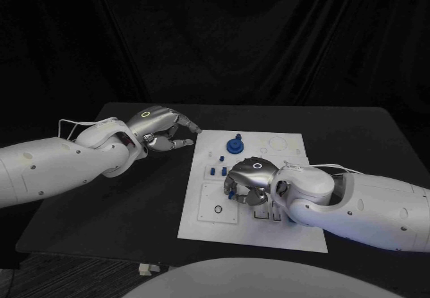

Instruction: Assemble the parts on the task board

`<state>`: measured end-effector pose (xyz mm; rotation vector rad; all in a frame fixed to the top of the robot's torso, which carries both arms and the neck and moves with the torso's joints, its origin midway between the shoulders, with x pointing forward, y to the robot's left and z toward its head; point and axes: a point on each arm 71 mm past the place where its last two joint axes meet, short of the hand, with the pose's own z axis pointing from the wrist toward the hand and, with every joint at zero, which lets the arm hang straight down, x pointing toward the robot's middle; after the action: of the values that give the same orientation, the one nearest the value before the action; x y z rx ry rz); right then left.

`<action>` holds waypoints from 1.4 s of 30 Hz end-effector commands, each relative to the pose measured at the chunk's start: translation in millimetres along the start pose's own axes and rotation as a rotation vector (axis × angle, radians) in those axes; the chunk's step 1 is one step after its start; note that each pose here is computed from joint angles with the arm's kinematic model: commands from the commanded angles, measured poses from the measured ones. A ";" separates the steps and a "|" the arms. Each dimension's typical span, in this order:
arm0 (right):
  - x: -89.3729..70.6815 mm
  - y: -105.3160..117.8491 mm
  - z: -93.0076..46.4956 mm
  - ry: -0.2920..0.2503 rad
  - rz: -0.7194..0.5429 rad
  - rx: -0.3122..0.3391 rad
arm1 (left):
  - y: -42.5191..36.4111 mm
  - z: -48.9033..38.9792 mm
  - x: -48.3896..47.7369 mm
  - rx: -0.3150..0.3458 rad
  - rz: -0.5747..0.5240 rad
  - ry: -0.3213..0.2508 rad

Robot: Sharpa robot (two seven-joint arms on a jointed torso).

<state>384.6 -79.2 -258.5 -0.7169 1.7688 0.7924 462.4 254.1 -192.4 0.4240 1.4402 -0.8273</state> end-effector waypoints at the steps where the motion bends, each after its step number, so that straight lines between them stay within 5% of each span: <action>1: 4.0 1.4 0.3 0.024 -0.020 0.002 | -2.0 0.5 0.9 0.013 -0.009 0.001; 42: 9.1 -0.2 2.1 0.042 -0.020 0.025 | -1.2 -1.3 5.3 0.008 -0.017 0.013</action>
<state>383.3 -77.1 -264.9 -0.7448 1.7935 0.7690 461.0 254.5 -197.2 0.4212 1.4542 -0.8294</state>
